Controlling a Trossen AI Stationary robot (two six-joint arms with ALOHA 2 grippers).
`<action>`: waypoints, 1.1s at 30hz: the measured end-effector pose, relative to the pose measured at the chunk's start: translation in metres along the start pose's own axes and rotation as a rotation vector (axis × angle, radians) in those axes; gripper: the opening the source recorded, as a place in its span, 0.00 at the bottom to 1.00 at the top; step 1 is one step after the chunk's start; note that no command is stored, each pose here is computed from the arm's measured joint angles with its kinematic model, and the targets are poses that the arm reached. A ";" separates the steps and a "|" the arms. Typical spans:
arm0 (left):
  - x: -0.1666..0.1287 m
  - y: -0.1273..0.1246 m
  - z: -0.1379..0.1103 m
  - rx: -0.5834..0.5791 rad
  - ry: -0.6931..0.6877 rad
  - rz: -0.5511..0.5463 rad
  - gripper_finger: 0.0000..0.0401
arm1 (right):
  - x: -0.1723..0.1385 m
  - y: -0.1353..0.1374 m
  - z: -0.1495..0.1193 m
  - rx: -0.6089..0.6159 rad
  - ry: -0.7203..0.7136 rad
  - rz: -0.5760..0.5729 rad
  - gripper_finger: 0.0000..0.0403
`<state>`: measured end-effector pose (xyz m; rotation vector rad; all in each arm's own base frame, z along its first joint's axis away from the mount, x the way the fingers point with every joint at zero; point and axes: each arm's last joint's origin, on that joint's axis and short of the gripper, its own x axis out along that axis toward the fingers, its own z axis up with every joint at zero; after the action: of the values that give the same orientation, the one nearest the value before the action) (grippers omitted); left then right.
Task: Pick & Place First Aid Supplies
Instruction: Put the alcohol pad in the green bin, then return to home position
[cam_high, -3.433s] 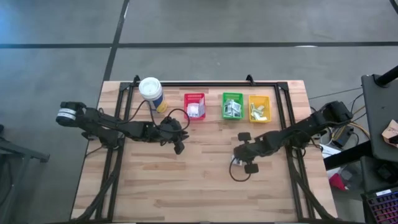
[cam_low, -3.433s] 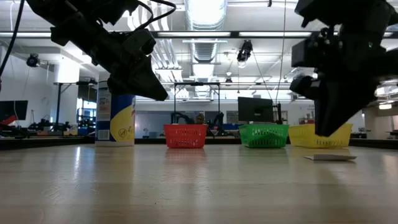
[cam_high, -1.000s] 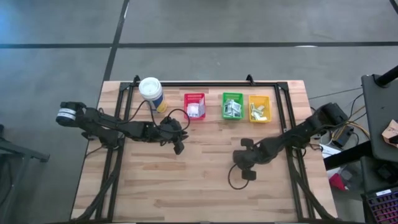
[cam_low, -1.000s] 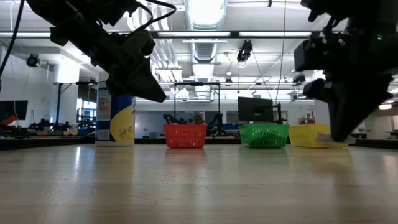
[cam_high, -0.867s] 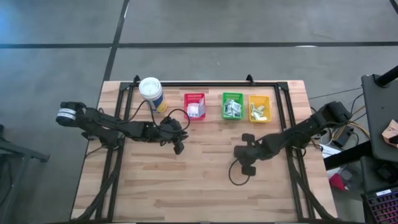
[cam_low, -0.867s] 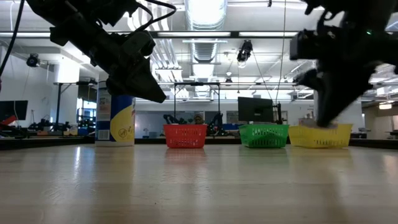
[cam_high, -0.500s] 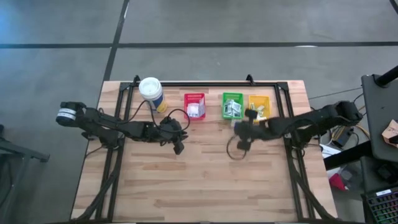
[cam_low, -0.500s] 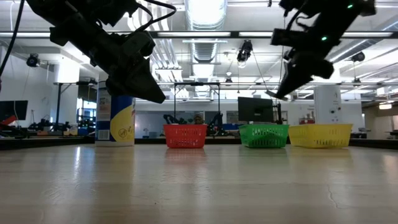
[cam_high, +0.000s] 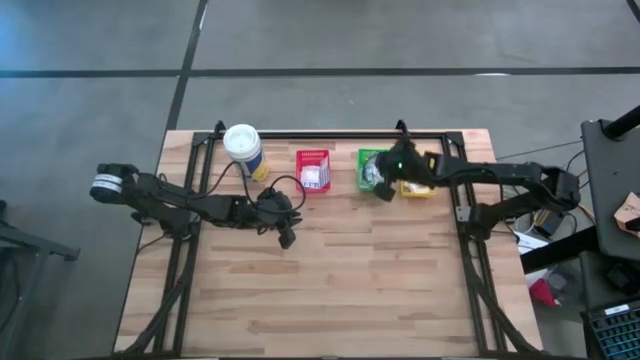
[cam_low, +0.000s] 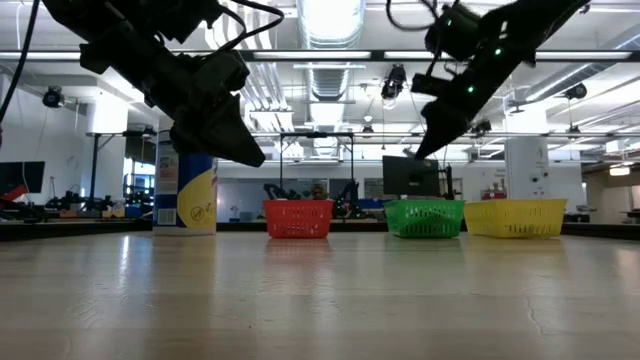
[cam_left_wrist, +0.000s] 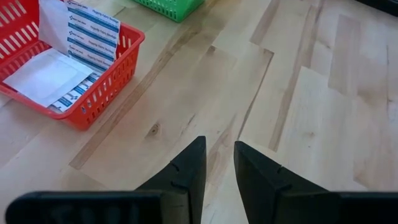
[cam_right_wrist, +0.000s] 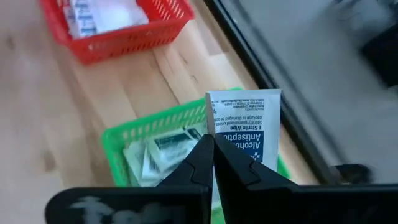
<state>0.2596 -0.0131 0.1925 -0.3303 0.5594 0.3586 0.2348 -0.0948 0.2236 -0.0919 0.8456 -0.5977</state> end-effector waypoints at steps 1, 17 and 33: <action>0.000 0.000 0.000 0.000 0.000 -0.001 0.23 | 0.004 -0.005 0.000 0.035 -0.006 0.016 0.02; 0.000 0.000 0.000 0.009 0.003 0.000 0.23 | 0.069 -0.021 -0.022 0.245 0.206 0.105 0.02; -0.002 -0.001 0.000 0.076 0.019 -0.055 0.23 | 0.047 -0.034 0.014 0.288 0.317 0.107 0.26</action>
<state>0.2590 -0.0146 0.1939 -0.2761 0.5800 0.2805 0.2537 -0.1504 0.2119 0.3156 1.0541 -0.6359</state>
